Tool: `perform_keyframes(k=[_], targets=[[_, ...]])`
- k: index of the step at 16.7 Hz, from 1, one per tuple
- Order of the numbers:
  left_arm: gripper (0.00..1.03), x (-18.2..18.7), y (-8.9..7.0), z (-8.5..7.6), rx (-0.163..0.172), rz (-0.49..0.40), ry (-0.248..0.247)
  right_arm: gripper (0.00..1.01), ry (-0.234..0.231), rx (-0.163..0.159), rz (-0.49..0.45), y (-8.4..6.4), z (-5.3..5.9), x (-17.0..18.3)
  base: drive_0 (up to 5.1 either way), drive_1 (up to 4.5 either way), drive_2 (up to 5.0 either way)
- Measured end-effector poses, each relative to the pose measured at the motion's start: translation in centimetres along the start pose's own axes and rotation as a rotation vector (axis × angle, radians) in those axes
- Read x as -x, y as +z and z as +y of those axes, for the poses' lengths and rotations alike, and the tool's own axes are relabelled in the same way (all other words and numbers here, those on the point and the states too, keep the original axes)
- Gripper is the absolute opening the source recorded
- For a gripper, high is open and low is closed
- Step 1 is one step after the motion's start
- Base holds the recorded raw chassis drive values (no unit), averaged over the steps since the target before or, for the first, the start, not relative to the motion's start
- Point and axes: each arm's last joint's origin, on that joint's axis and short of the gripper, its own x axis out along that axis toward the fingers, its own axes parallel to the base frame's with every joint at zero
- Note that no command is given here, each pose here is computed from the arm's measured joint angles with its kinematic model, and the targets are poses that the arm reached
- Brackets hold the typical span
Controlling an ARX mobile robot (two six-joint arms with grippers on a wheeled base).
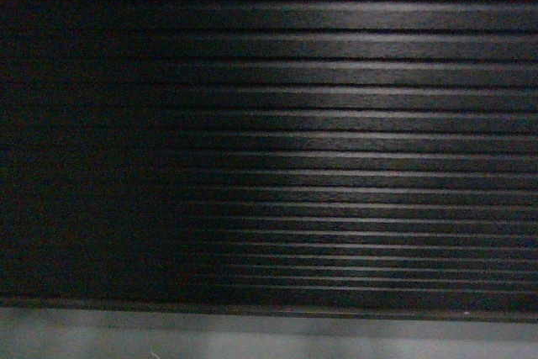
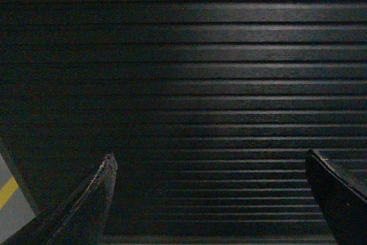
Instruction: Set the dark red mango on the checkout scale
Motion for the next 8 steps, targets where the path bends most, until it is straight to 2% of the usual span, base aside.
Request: perform_keyframes(k=[8], targets=[[0.98,0.00,0.03,0.00,-0.001,-0.003,0.000,0.98,-0.001,0.000,-0.003,0.03,0.00,0.00,0.0,0.00,0.0]])
